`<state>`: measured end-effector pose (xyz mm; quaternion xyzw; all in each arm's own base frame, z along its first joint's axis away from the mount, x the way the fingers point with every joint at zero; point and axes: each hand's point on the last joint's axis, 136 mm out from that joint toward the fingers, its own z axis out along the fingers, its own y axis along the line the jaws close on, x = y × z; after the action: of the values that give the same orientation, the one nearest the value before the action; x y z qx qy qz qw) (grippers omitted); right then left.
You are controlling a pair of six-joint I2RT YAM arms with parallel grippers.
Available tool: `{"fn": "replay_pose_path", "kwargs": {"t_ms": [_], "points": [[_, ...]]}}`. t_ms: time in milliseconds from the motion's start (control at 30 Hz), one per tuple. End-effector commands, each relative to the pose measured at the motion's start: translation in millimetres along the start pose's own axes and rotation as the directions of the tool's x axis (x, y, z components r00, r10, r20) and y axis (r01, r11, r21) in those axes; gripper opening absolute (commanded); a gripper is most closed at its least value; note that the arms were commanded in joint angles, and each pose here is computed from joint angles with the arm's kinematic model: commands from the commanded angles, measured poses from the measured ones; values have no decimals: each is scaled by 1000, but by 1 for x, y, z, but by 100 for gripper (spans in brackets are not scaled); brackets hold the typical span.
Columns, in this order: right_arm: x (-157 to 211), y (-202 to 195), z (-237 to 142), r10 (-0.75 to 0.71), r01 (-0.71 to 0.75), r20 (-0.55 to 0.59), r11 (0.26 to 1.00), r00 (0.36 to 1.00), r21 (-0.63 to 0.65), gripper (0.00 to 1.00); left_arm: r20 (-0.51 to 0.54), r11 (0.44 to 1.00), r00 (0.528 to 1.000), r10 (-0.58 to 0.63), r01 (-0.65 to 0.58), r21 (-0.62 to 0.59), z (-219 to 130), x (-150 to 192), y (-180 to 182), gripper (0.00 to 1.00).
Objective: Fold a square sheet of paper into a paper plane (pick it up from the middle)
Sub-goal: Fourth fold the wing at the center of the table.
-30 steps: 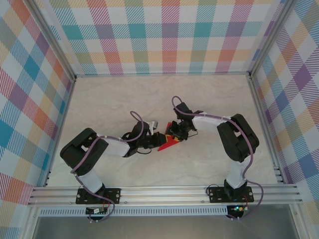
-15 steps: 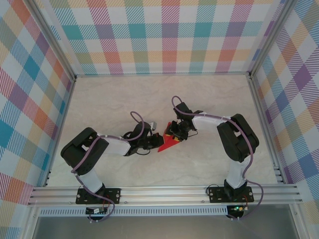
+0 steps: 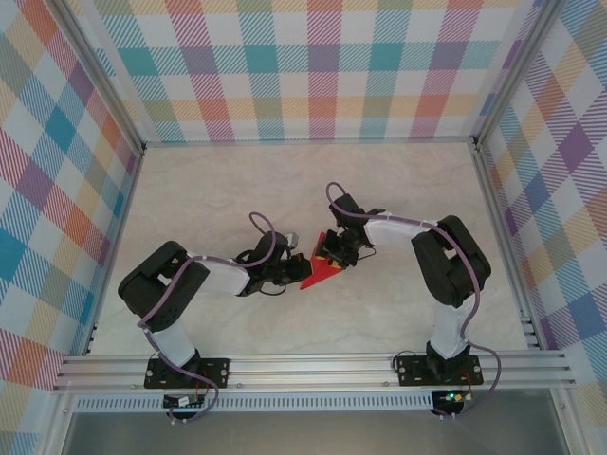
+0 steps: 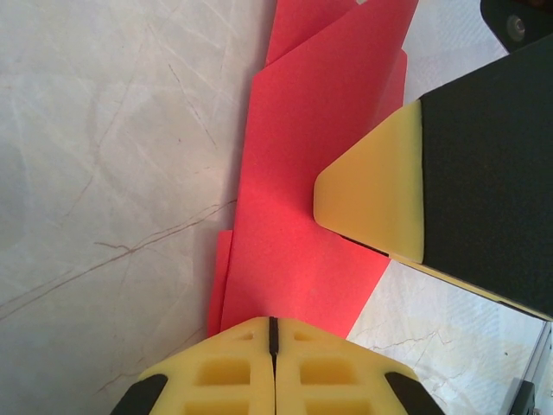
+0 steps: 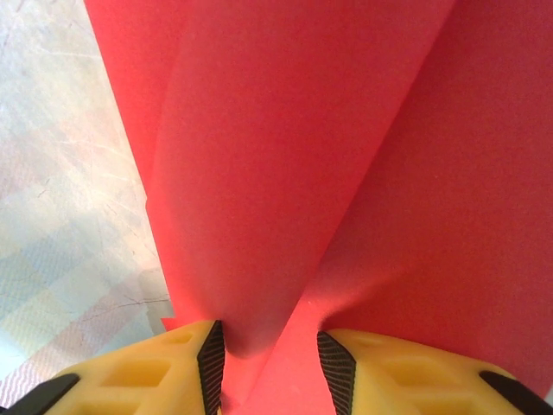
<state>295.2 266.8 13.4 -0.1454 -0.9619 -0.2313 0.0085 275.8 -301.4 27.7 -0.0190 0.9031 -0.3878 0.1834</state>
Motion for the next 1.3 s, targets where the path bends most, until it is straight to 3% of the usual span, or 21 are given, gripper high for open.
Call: {"fn": "replay_pose_path", "kwargs": {"t_ms": [0,567,1267], "points": [[14,-113,24,113,-109,13,909,993,401,39,-20,1000,1000,5,-6,-13,1,4,-1,6],[15,-117,28,121,-112,4,905,993,410,35,-65,999,998,-19,16,-40,8,12,8,6],[14,-114,32,106,-90,-18,908,994,409,38,-70,991,997,-39,29,-130,4,15,23,0]]}}
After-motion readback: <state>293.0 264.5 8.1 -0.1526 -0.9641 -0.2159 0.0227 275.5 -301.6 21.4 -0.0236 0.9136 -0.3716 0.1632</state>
